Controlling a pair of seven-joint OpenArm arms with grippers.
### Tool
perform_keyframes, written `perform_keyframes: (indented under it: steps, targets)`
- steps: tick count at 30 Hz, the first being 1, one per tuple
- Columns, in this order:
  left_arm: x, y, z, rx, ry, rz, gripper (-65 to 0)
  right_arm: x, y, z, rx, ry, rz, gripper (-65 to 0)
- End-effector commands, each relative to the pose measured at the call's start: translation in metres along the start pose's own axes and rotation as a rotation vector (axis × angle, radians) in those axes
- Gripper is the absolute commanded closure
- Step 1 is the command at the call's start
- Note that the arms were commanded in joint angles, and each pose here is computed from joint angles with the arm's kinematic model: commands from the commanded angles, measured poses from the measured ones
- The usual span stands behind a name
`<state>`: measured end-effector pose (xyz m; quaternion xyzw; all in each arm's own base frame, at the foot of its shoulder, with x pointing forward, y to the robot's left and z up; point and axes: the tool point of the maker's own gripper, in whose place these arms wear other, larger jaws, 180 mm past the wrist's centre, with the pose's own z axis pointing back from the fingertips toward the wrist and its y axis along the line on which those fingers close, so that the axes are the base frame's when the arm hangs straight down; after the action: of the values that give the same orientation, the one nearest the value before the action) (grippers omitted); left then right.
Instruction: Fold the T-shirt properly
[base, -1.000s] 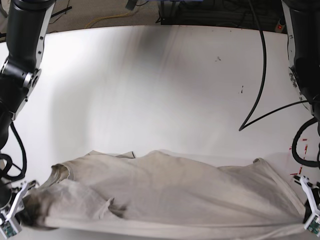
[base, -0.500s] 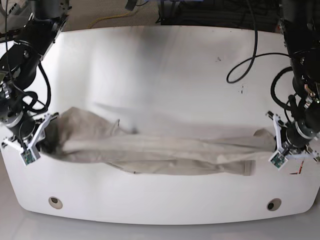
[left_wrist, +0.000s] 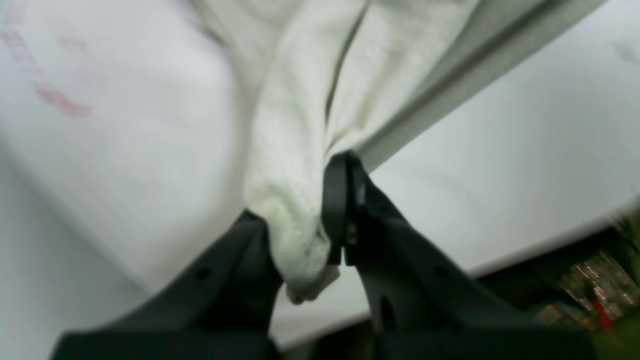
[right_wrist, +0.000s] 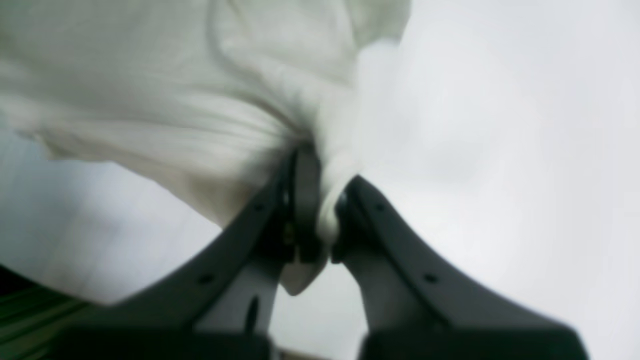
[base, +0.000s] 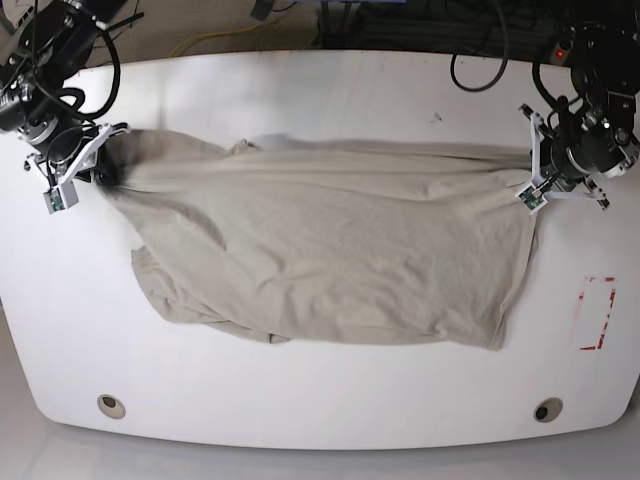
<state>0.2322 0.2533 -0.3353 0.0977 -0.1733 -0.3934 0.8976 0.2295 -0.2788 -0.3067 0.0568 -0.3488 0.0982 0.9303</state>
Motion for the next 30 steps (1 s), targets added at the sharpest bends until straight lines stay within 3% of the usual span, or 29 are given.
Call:
perform_keyframes:
  steps: [1,14,18,30]
  targets:
    - [-0.018,0.008,0.006,0.038,0.048,0.01,0.0,-0.002,0.002,0.006,0.004,-0.021,-0.01,0.0]
    - [-0.091,-0.025,0.009,-0.027,0.194,0.104,0.0,-0.085,0.031,0.013,0.047,0.135,-0.161,0.0]
    - [-0.099,-0.036,0.01,-0.044,0.156,0.134,0.0,-0.104,0.035,0.018,0.042,0.188,-0.208,0.0]
    - [-0.101,-0.05,0.008,-0.067,0.129,0.183,0.0,-0.138,0.062,0.022,0.065,0.223,-0.335,0.0]
